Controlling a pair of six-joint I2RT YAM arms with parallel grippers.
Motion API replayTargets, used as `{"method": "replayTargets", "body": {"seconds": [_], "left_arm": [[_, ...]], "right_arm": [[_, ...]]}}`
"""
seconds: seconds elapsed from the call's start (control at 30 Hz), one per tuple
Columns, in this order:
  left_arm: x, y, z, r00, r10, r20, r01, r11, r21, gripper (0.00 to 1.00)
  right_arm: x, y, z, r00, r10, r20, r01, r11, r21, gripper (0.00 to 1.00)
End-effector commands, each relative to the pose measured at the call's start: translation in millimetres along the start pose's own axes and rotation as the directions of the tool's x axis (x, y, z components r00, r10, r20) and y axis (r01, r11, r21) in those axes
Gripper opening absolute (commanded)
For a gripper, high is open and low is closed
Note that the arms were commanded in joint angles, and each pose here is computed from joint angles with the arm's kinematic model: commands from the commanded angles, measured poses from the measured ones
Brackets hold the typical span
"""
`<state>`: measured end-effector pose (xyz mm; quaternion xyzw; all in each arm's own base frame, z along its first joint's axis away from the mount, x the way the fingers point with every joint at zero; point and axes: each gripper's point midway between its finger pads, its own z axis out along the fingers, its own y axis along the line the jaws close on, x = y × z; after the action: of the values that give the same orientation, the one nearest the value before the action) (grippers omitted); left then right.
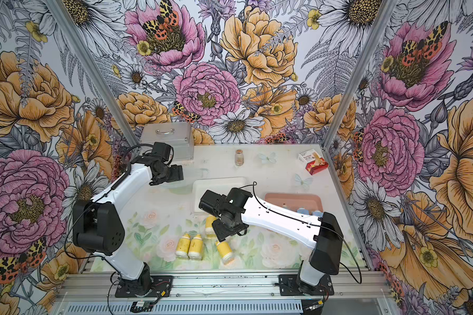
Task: Place the pencil sharpeners by color into the storage box
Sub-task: Pick up the pencil sharpener from the center of the board.
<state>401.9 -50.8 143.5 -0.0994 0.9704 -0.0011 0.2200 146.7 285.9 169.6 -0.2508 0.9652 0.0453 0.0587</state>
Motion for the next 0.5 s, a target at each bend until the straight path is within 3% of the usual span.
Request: {"method": "replayTargets", "body": {"seconds": [0.0,0.47], "left_arm": [[-9.1,-0.4,-16.7,0.998,-0.014,0.066,0.013,1.0,0.014,0.88],[-12.0,3.9,-17.7,0.997,-0.036,0.068,0.034,0.999,0.024,0.88]], "right_arm": [[4.1,11.1,-0.1,1.0,0.012,-0.008,-0.012,1.0,-0.015,0.69],[17.5,40.4,25.8,0.994,-0.043,-0.105,0.04,0.998,-0.038,0.68]]}}
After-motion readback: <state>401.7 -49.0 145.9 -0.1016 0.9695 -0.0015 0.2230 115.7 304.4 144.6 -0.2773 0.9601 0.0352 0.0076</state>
